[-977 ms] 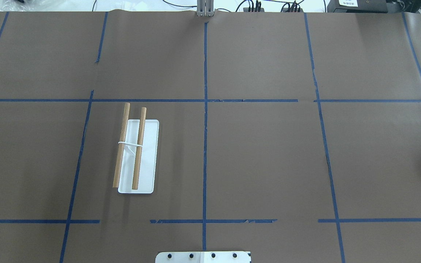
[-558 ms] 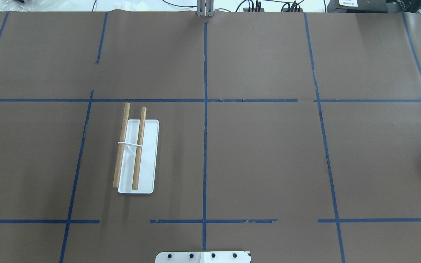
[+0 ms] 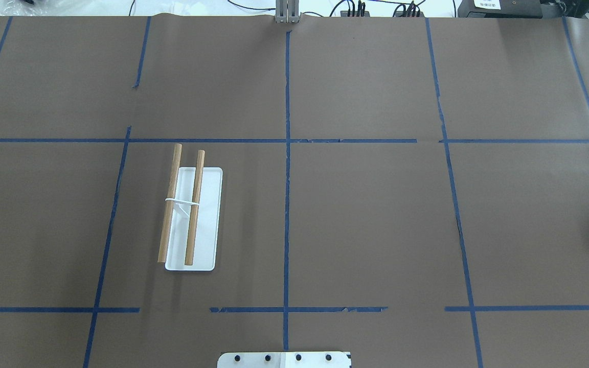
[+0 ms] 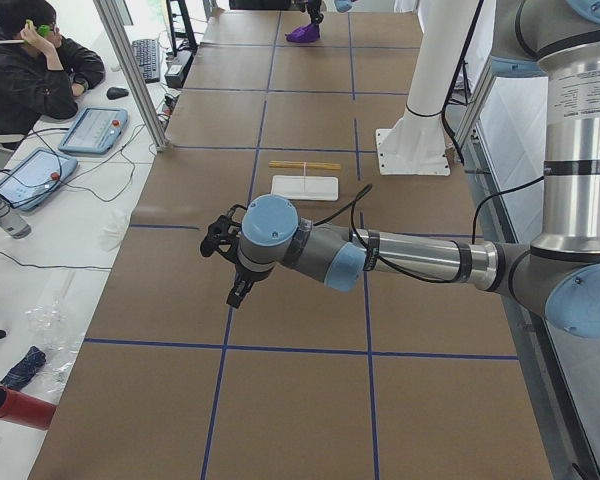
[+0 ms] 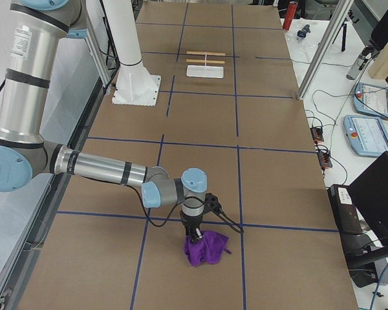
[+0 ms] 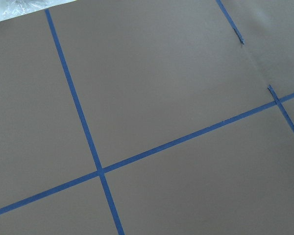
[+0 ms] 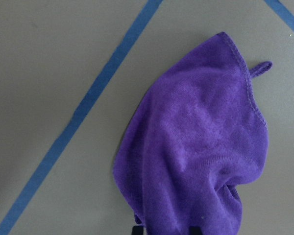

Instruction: Hang towel on rack

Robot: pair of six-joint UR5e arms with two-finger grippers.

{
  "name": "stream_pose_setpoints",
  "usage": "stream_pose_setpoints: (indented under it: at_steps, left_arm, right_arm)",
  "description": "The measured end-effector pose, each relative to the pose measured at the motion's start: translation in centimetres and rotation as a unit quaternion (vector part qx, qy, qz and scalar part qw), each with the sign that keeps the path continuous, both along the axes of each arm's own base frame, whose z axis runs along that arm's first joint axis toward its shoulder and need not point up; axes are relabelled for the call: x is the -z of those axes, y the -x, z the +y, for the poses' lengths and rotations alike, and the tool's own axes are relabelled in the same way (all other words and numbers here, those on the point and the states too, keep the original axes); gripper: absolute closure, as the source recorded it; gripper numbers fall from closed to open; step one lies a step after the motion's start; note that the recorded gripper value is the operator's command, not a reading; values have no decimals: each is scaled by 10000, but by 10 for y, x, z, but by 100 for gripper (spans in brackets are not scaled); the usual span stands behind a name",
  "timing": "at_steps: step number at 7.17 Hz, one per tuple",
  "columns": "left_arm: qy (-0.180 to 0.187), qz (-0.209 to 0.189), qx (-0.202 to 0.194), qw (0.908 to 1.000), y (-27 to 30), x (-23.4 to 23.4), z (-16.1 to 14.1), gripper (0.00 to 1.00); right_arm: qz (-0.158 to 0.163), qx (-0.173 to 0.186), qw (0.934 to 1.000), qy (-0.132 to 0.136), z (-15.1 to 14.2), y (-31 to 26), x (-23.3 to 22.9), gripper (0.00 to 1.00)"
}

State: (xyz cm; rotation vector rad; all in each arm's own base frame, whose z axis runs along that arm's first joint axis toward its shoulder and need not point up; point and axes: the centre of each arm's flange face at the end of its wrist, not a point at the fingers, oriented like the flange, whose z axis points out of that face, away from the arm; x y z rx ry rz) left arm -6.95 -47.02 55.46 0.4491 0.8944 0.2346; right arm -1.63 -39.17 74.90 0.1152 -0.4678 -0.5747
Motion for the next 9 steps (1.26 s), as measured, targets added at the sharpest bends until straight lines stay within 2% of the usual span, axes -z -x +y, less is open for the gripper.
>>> stream_pose_setpoints:
  at_steps: [3, 5, 7, 9]
  left_arm:
    - [-8, 0, -1, 10000, 0, 1, 0, 0]
    - [-24, 0, 2, 10000, 0, 3, -1, 0]
    - [-49, 7, 28, 10000, 0, 9, -6, 0]
    - [11, 75, 160, 9998, -1, 25, -18, 0]
  right_arm:
    - [-41, 37, 10000, -74, -7, 5, 7, 100]
    - [-228, -32, 9993, -291, -23, 6, 34, 100]
    - [-675, -281, 9957, -562, -61, -1, 77, 100]
    - [-1234, -387, 9872, -929, -111, 3, 145, 100]
